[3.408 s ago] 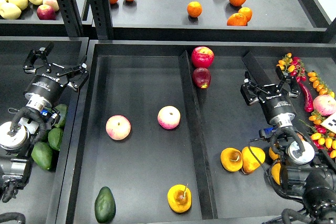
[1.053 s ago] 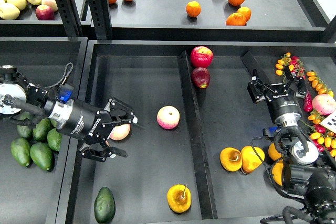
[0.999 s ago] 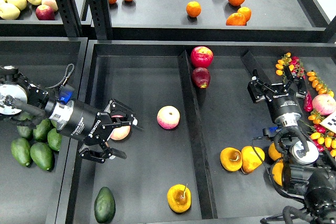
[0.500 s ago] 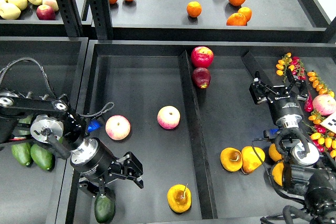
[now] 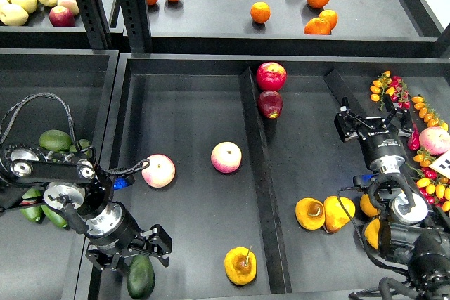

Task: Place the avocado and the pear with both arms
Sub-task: 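Close the left gripper around the dark green avocado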

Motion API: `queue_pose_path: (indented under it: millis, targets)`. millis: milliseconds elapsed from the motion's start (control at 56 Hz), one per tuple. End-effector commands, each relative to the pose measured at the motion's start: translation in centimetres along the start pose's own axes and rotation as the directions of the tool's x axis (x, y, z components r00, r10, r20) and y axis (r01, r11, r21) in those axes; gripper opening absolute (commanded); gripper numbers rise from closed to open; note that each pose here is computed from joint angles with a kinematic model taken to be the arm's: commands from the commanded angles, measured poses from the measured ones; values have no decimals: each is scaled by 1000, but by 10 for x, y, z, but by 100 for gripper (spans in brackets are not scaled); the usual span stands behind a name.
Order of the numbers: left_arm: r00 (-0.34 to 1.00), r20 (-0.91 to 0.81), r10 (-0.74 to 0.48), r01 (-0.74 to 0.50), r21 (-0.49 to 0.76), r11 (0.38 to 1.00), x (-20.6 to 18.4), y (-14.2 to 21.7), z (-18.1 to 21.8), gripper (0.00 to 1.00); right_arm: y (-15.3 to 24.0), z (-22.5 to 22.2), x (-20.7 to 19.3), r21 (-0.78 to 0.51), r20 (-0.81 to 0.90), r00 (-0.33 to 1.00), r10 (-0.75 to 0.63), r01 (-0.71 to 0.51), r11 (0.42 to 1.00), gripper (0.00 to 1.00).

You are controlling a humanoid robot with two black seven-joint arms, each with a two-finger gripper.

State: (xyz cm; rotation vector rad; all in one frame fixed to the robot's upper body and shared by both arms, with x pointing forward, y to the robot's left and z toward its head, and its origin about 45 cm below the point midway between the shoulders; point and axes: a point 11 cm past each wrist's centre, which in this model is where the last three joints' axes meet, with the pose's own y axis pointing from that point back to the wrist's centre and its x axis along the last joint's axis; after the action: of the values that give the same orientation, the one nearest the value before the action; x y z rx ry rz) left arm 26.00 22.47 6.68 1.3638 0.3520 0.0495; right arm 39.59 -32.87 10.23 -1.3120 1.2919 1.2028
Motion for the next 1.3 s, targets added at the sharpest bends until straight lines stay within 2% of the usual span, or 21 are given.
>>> queue_pose_path:
  millis: [0,446,803,1285]
  targets:
    - [1000,-9,10,-11,-1,1000,4,-3,2,94,1,0,1,0,0,1000,3,-3,1000,100]
    - [999,-30,32,-32,27,999,11,-19,-6,94,4,-1,4,6,6,1000,7,-7,1000,100]
    - [999,-37,38,-39,-17,999,13,-28,19,95,4,-1,3,4,5,1000,5,-5,1000,100]
    - [998,-55,4,-4,-9,1000,1,-41,10,96,4,-1,3,4,5,1000,5,-5,1000,100]
